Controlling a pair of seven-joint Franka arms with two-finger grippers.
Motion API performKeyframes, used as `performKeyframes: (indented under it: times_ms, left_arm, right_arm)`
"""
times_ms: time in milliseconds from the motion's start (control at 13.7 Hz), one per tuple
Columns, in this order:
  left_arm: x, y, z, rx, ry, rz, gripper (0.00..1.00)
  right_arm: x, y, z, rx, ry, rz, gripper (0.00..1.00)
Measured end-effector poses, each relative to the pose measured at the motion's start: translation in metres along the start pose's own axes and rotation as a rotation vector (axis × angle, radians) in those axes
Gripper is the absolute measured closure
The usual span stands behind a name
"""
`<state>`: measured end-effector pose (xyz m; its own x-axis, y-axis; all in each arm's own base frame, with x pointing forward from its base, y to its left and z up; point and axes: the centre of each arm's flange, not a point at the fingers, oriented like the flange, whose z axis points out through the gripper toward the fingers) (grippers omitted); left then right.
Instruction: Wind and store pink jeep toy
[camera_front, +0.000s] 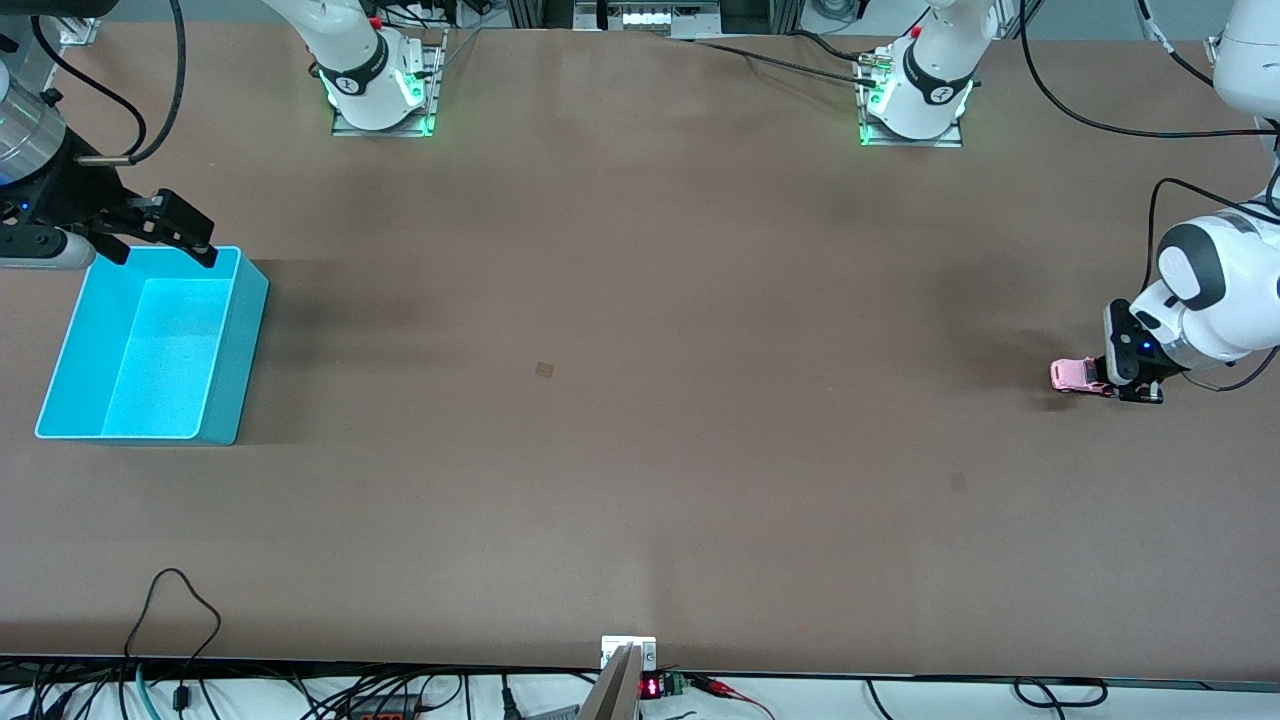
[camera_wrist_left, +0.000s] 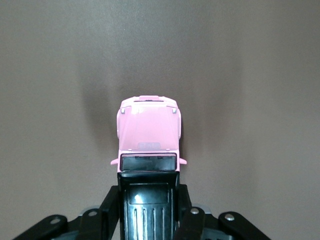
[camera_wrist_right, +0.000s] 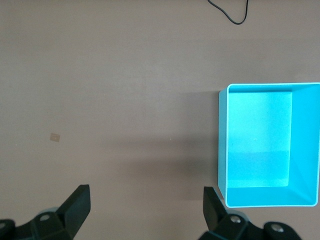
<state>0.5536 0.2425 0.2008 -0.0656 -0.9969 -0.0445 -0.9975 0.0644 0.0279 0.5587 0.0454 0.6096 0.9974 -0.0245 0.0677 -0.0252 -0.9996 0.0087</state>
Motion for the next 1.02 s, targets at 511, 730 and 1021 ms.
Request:
performKeyframes:
  times_ms: [511,730,1021]
  left_arm:
    - [0.008,0.0,0.012,-0.086,0.043,0.033,0.08]
    - [0.021,-0.016,-0.013,-0.112,0.058,0.054,0.0]
    - [0.047,-0.03,-0.059,-0.181,0.068,0.004,0.0]
  right_arm:
    - [0.0,0.0,0.0,0.0,0.0,0.0,0.0]
    - [0.0,0.0,0.0,0.0,0.0,0.0,0.0]
    - [0.0,0.0,0.0,0.0,0.0,0.0,0.0]
